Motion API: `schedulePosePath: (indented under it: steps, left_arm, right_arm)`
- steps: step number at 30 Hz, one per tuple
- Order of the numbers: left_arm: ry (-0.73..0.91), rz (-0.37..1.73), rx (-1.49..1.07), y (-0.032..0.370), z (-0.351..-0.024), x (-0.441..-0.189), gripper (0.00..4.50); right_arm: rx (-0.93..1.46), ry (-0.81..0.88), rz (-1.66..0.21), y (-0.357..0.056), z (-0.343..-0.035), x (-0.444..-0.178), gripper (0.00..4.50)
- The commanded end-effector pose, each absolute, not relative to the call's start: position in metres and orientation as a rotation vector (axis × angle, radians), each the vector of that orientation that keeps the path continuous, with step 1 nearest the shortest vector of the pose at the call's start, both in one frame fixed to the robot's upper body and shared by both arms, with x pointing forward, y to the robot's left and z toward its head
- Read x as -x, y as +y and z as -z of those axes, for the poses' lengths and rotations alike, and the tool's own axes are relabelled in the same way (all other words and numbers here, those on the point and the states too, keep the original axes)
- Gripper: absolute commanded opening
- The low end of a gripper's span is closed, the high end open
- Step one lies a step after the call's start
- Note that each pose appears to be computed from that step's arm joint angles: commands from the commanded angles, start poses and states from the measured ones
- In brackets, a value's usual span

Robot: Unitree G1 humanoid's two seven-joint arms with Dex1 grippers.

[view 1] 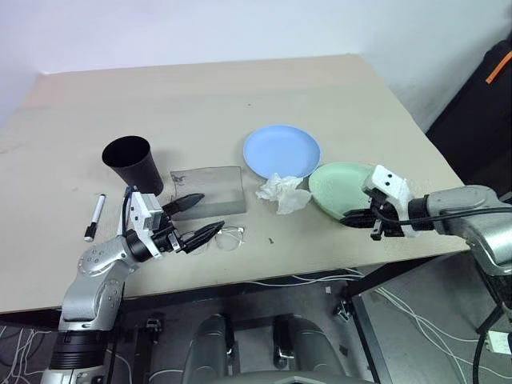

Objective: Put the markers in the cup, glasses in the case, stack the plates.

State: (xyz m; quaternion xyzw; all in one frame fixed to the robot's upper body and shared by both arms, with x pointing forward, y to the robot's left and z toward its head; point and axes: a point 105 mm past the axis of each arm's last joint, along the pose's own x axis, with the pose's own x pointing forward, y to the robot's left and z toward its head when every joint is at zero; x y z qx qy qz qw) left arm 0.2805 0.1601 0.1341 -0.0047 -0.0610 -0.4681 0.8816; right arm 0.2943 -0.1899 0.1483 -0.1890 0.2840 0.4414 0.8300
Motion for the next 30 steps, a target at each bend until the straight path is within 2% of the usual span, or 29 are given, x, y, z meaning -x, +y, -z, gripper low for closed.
schedulePosePath:
  steps: [1, 8, 13, 21, 30]
  left_arm:
    - [-0.158, 0.999, -0.004, 0.16, -0.143, -0.282, 4.5]
    - [-0.165, 1.009, 0.006, 0.159, -0.146, -0.287, 4.5]
    - [-0.17, 1.004, 0.011, 0.16, -0.147, -0.288, 4.5]
    - [-0.181, 0.97, 0.008, 0.16, -0.148, -0.288, 4.5]
    - [-0.198, 0.917, 0.007, 0.162, -0.149, -0.286, 4.5]
  right_arm:
    - [0.409, 0.576, -0.971, -0.186, -0.162, -0.284, 0.01]
    - [0.477, 0.502, -0.928, -0.194, -0.188, -0.282, 0.01]
    - [0.547, 0.422, -0.869, -0.199, -0.209, -0.293, 0.01]
    - [0.511, 0.101, -0.878, -0.164, -0.256, -0.34, 0.01]
    - [0.433, -0.019, -0.973, -0.096, -0.237, -0.406, 0.01]
